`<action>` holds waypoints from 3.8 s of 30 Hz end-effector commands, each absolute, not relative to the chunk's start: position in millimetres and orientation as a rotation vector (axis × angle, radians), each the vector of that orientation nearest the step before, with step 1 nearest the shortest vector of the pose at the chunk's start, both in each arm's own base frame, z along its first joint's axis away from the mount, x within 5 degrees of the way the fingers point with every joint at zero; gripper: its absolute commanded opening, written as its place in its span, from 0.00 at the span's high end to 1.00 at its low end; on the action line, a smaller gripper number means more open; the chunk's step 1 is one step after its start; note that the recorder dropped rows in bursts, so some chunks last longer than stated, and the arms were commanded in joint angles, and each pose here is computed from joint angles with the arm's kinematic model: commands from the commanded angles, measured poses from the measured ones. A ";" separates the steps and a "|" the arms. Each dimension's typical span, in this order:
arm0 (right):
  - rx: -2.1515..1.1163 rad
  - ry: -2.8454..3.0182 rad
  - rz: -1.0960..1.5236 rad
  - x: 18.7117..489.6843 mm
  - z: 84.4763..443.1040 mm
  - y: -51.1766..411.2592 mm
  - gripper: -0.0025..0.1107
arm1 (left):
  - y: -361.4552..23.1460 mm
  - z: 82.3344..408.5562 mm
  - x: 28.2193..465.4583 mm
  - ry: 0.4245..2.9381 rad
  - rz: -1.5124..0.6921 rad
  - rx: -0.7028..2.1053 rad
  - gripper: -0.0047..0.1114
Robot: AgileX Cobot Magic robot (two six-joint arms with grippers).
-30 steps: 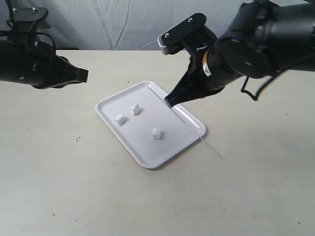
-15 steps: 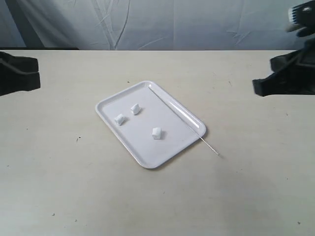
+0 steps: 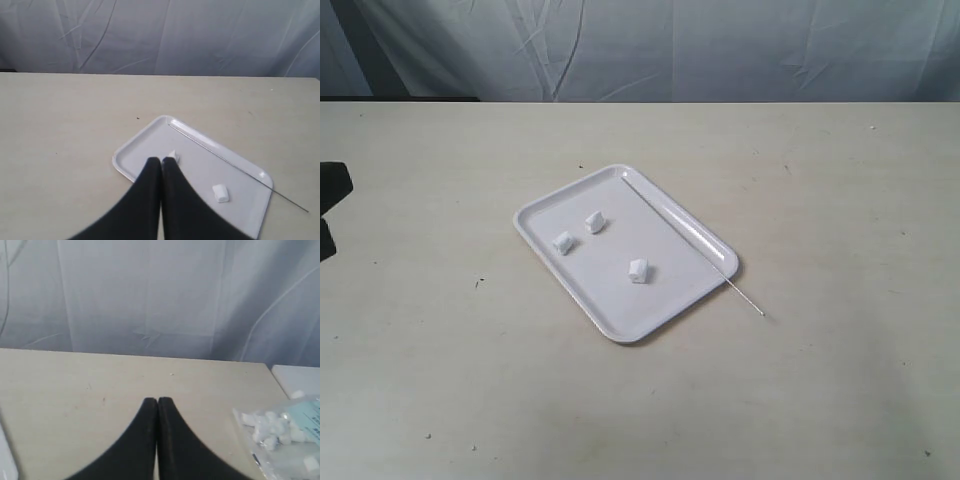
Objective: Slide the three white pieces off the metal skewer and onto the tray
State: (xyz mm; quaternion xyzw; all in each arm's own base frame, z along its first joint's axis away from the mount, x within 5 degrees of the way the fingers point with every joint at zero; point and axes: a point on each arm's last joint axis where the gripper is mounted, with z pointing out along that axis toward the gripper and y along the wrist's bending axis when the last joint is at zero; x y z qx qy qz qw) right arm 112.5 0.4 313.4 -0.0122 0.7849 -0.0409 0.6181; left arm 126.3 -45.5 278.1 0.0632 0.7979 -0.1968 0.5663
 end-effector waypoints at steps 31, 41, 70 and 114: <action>0.388 1.786 0.126 17.4 298.7 -25.0 0.98 | -18.8 286.0 16.2 1.671 -0.357 0.246 0.96; 0.023 1.674 -0.080 31.8 269.5 -17.8 0.98 | -1.9 292.0 17.6 1.645 -0.025 0.300 0.96; 0.146 1.731 0.082 55.2 190.2 -2.1 0.98 | 4.1 200.9 49.3 1.827 0.152 0.079 0.96; -0.029 1.756 -0.028 54.9 188.5 0.1 0.98 | 3.7 181.2 53.1 1.840 0.131 0.059 0.96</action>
